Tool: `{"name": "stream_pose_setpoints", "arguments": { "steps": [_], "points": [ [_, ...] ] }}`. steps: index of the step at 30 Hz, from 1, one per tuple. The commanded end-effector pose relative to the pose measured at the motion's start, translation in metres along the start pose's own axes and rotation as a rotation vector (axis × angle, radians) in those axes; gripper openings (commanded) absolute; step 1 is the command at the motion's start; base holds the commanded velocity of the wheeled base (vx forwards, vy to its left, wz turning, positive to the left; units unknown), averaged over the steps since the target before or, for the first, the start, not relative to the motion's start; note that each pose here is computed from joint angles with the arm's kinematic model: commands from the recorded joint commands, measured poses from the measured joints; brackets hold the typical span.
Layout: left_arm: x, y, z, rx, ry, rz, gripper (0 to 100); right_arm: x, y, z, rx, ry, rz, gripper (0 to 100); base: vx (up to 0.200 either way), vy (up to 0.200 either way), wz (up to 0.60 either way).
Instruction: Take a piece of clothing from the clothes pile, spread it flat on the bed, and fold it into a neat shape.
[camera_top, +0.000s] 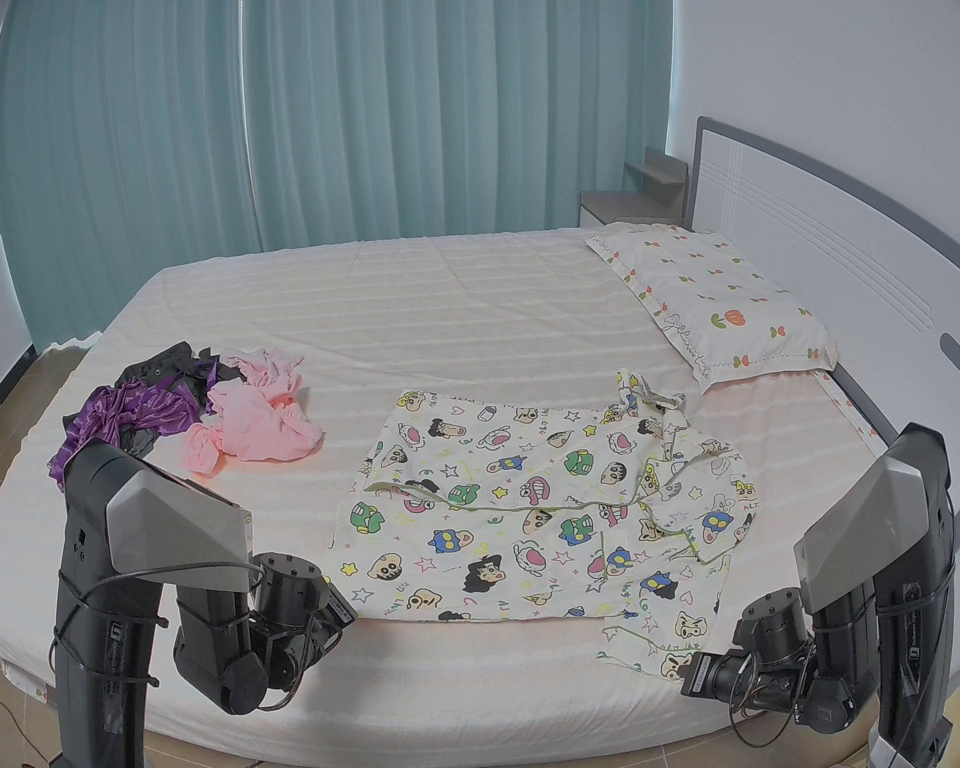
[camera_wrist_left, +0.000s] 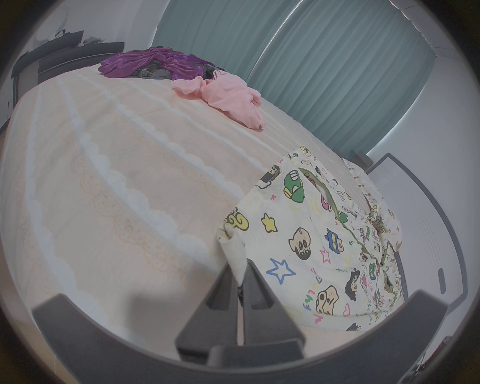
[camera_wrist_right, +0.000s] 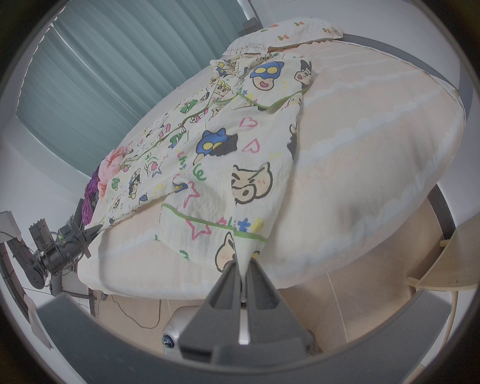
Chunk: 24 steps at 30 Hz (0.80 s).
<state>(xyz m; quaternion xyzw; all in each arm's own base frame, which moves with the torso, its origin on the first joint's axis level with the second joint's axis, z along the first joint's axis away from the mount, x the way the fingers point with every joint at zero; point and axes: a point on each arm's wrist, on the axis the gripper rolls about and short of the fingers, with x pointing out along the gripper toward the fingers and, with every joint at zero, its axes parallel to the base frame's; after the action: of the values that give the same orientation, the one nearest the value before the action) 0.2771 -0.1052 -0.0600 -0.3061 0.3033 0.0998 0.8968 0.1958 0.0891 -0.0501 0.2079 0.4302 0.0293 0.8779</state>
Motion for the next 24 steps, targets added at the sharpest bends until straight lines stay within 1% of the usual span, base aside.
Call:
{"name": "stream_pose_setpoints", "arguments": {
  "steps": [1, 3, 4, 9, 14, 17, 18, 24],
  "points": [
    [-0.009, 0.000, 0.001, 0.004, -0.001, -0.010, 0, -0.010, -0.004, 0.009, 0.021, -0.039, -0.013, 0, 0.000, 0.000, 0.00],
    [-0.013, 0.001, 0.002, 0.002, -0.004, -0.017, 0, -0.013, -0.005, 0.010, 0.016, -0.025, -0.028, 0, 0.000, 0.000, 0.00],
    [-0.018, 0.002, 0.003, 0.003, -0.006, -0.019, 0, -0.019, -0.005, 0.010, 0.002, 0.001, -0.045, 0, 0.000, 0.000, 0.00],
    [-0.024, 0.008, 0.000, 0.029, 0.009, -0.003, 0, -0.025, -0.009, 0.007, -0.043, 0.059, -0.084, 0, 0.000, 0.000, 0.00],
    [-0.029, 0.014, -0.003, 0.046, 0.027, 0.020, 0, -0.026, -0.016, 0.006, -0.075, 0.095, -0.125, 0, 0.000, 0.000, 0.00],
    [-0.031, 0.014, -0.004, 0.053, 0.034, 0.020, 0, -0.027, -0.018, 0.006, -0.084, 0.105, -0.135, 0, 0.000, 0.000, 0.00],
    [-0.035, 0.015, -0.008, 0.077, 0.052, 0.023, 0, -0.029, -0.020, 0.005, -0.100, 0.121, -0.149, 0, 0.000, 0.000, 0.00],
    [-0.037, 0.013, -0.012, 0.090, 0.060, 0.015, 0, -0.032, -0.022, 0.005, -0.122, 0.145, -0.168, 0, 0.000, 0.000, 0.00]
  ]
}}
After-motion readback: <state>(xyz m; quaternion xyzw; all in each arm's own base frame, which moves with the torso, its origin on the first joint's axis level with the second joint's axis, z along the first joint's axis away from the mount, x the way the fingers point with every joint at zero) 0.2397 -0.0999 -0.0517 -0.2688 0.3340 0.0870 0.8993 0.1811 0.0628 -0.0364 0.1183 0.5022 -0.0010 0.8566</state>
